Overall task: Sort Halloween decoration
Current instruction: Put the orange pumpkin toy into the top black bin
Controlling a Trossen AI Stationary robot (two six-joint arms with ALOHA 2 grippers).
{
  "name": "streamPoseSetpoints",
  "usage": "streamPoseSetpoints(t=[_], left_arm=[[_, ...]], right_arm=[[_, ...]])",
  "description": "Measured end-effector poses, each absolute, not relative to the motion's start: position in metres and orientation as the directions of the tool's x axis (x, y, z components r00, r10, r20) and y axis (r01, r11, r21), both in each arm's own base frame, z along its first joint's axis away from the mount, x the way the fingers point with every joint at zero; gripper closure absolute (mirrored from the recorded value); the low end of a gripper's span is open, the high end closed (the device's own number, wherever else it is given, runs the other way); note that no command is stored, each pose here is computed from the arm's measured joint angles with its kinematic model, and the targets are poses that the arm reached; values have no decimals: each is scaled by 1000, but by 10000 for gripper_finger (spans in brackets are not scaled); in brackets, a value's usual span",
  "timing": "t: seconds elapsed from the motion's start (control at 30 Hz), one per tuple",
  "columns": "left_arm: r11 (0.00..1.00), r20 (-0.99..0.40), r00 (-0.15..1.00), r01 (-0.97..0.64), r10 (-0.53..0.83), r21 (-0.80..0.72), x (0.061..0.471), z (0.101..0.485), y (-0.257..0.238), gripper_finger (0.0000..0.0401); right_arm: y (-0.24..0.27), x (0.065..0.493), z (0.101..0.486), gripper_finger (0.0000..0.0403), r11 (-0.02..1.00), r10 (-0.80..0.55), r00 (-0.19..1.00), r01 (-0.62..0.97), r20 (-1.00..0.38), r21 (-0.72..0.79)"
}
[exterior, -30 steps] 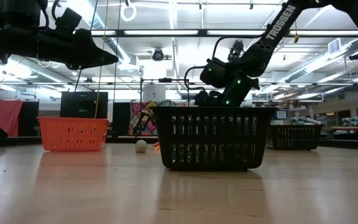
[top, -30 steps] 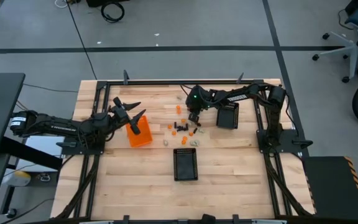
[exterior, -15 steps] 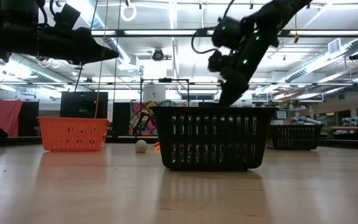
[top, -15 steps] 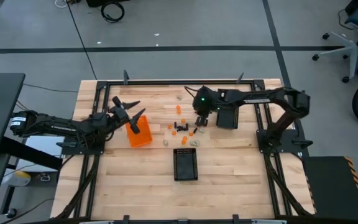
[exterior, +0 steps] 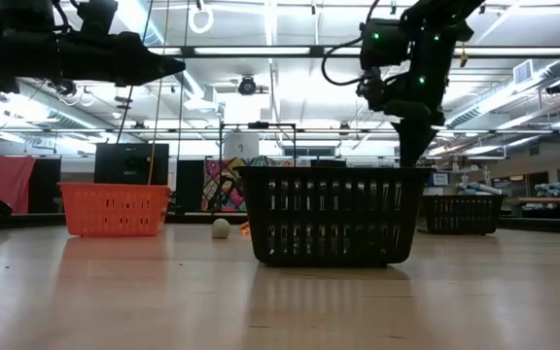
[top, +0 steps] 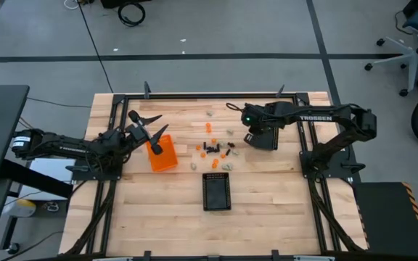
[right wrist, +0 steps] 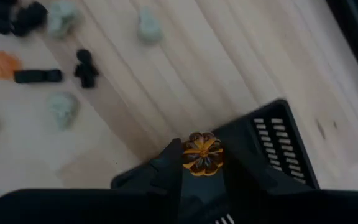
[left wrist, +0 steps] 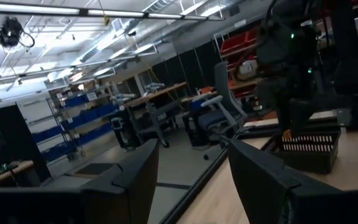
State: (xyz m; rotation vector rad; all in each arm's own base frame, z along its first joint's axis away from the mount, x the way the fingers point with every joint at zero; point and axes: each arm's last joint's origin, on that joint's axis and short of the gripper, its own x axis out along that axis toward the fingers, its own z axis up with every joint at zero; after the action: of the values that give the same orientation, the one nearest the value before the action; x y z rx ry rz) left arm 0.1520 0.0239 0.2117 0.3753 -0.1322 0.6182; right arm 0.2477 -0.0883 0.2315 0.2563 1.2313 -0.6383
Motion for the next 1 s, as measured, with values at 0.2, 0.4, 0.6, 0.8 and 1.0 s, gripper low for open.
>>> streamPoseSetpoints(t=[0.2, 0.4, 0.6, 0.8, 1.0], left_arm=[[755, 241, 812, -583, 532, 300, 151, 212, 31, 198], [789, 246, 814, -575, 526, 216, 150, 212, 38, 198], [810, 215, 819, -566, 531, 152, 151, 209, 39, 198], [824, 191, 825, -556, 531, 111, 152, 206, 39, 198], [832, 165, 830, -549, 532, 78, 152, 204, 39, 198]], right_arm=[[-86, 236, 209, 302, 792, -269, 138, 594, -953, -138], [-89, 226, 190, 302, 778, -213, 141, 623, -967, -80], [-96, 217, 171, 302, 758, -182, 158, 651, -971, -36], [-104, 205, 157, 302, 729, -185, 144, 683, -972, -38], [-108, 199, 149, 293, 710, -184, 148, 703, -972, -27]])
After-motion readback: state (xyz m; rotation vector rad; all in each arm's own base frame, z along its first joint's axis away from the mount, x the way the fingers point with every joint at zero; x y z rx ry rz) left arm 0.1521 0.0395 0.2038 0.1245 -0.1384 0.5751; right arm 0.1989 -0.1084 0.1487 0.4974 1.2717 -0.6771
